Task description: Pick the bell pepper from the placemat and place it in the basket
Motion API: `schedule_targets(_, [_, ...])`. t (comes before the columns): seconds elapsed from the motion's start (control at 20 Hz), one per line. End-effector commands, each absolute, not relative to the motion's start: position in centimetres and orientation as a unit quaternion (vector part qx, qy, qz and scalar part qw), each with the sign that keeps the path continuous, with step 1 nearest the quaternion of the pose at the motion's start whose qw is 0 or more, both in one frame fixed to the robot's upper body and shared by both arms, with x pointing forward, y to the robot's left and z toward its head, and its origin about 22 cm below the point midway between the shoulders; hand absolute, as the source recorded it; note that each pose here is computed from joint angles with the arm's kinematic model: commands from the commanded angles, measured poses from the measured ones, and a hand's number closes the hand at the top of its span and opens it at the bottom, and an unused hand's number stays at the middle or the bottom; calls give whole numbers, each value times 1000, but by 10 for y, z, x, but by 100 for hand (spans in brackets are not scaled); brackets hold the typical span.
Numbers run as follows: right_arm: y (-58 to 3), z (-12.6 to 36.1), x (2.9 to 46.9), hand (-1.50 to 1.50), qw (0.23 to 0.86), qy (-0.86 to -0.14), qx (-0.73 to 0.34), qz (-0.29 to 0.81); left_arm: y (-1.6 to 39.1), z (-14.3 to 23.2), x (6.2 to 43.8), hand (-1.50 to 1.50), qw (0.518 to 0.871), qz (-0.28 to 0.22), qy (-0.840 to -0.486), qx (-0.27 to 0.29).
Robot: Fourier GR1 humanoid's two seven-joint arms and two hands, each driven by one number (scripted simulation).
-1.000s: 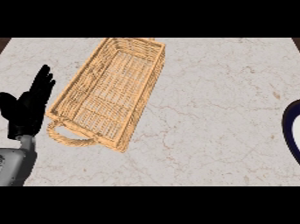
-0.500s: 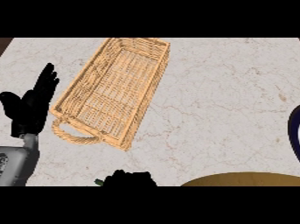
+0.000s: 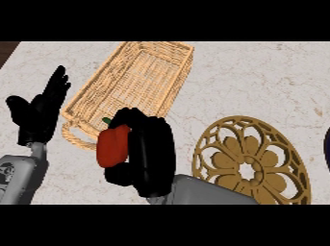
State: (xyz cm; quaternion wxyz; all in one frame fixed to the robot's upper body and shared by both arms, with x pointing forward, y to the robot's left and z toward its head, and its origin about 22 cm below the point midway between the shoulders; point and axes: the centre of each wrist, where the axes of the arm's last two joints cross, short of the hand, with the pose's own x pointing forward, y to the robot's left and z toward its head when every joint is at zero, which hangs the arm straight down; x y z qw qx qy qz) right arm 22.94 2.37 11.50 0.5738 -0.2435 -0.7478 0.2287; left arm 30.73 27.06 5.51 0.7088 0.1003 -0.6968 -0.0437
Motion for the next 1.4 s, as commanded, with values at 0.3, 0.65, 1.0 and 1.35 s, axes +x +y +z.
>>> schedule_targets(0.3, [43, 150, 308, 150, 419, -711, -423, 374, 274, 48, 302, 0, 716, -43, -689, 103])
schedule_targets(0.65, [82, 182, 326, 150, 353, -696, -469, 413, 263, 52, 312, 0, 708, -34, -697, 109])
schedule_targets(1.0, [82, 195, 347, 150, 367, -683, -474, 417, 280, 61, 310, 0, 710, -41, -695, 103])
schedule_targets(1.35, [77, 174, 348, 150, 423, -591, -463, 507, 263, 57, 307, 0, 710, -35, -695, 108])
